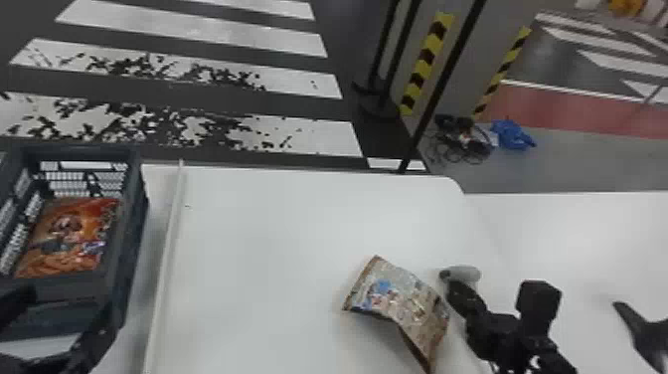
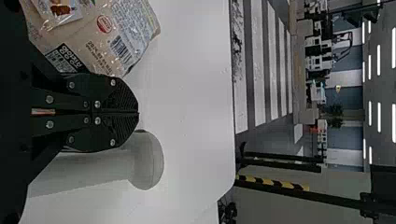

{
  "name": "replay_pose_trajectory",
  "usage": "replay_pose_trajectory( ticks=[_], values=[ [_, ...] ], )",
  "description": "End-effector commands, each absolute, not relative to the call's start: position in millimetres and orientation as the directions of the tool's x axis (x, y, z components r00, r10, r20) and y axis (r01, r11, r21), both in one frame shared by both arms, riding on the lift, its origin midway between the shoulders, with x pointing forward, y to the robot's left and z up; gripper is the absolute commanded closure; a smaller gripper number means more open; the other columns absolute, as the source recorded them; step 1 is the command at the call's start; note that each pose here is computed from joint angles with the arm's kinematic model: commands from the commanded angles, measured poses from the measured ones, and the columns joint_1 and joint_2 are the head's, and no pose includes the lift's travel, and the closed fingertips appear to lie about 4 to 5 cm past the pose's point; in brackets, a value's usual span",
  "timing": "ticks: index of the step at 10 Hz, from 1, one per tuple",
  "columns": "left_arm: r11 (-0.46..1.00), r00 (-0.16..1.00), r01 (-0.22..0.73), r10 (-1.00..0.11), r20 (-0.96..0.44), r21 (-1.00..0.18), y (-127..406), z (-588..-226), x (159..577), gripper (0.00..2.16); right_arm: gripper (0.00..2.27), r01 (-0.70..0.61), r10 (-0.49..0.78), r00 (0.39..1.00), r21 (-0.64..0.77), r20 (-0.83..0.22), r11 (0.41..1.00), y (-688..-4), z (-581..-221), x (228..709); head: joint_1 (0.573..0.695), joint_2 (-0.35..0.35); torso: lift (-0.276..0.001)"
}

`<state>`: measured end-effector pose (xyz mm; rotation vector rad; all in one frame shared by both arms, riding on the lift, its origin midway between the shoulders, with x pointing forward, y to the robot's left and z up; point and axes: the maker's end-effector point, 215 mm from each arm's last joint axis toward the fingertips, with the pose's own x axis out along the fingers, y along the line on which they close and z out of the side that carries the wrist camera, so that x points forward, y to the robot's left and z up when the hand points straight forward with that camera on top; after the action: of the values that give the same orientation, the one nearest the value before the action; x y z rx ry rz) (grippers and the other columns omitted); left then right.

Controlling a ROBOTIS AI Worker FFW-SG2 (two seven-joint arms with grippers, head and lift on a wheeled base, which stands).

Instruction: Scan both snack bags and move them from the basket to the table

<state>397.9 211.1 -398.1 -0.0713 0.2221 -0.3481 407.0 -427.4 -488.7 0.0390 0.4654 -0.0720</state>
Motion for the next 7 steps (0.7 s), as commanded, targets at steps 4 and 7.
replay_pose_trajectory(
  ticks=[4,7],
  values=[
    [0.936,0.915,0.333,-0.349,-0.203,-0.11,207.9,-397.9,397.8,0.01,2.25,0.081,-0.063,0.873,0.017,-0.484,0.997,-433.0,-506.7,398.5,0.695,-0.308,-0.098],
    [0.936,0.914,0.335,-0.351,-0.203,-0.112,206.6,-398.0,397.6,0.01,2.25,0.06,-0.034,0.862,0.035,-0.506,0.998,-420.2,-520.2,384.0,0.695,-0.309,-0.098]
  ],
)
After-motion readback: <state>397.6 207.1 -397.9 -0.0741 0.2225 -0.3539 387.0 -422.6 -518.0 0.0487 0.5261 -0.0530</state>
